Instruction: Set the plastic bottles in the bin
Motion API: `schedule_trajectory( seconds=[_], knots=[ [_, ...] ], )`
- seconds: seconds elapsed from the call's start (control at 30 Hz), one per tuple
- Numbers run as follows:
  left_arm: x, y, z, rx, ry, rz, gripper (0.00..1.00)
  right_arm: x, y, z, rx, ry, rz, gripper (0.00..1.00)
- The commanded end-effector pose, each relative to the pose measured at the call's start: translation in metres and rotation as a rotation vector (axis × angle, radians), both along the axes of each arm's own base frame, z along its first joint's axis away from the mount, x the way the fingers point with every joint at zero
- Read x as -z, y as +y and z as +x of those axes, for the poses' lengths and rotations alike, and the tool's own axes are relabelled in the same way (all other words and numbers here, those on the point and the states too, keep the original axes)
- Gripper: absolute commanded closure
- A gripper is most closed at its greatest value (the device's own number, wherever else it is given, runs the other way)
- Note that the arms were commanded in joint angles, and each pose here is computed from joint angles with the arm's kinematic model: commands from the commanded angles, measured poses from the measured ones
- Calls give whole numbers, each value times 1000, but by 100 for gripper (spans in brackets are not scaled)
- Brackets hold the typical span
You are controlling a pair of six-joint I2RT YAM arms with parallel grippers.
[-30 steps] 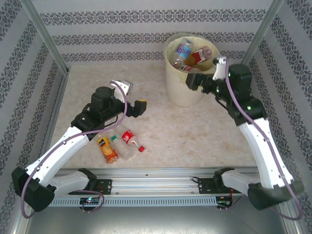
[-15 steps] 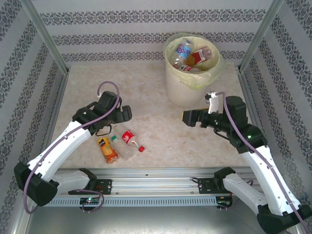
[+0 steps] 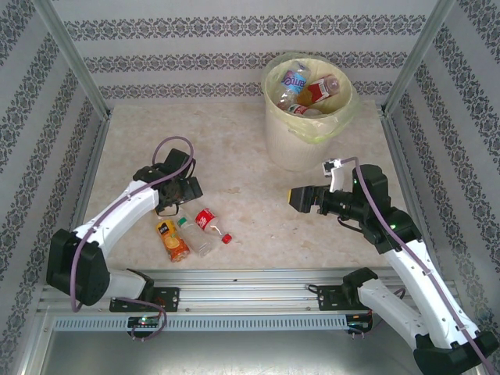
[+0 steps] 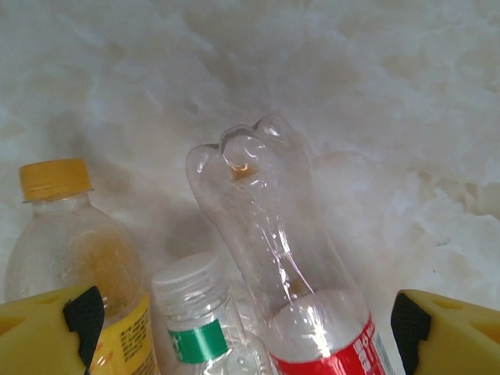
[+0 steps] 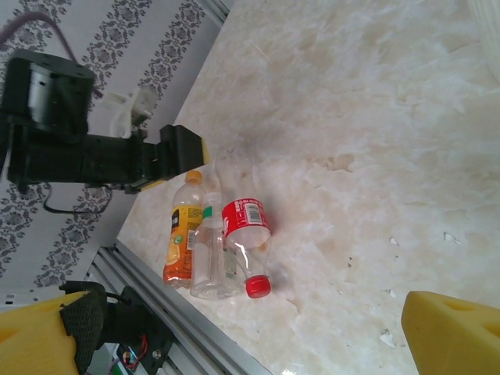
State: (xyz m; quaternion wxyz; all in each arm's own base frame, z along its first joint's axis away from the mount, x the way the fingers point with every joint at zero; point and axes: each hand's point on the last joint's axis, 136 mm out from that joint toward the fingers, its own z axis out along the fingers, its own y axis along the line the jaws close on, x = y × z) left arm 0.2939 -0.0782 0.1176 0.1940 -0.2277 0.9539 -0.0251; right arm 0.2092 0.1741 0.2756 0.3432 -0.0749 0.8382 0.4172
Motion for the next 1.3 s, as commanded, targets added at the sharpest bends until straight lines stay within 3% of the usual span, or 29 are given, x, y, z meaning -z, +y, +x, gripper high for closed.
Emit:
schedule_trajectory(
  seconds=[0.0, 0.57, 1.0, 1.27],
  knots=[
    [11, -7, 12, -30, -14, -85, 5, -3, 6, -3, -24, -3, 31, 2],
    [59, -6, 39, -89, 24, -142, 5, 5, 5, -4, -19, 24, 20, 2],
    [73, -5, 55, -109, 9, -186, 23, 7, 7, -1, -14, 39, 22, 2],
    [61, -19, 74, -72, -57, -250, 33, 12, 7, 1, -4, 49, 21, 2]
  ],
)
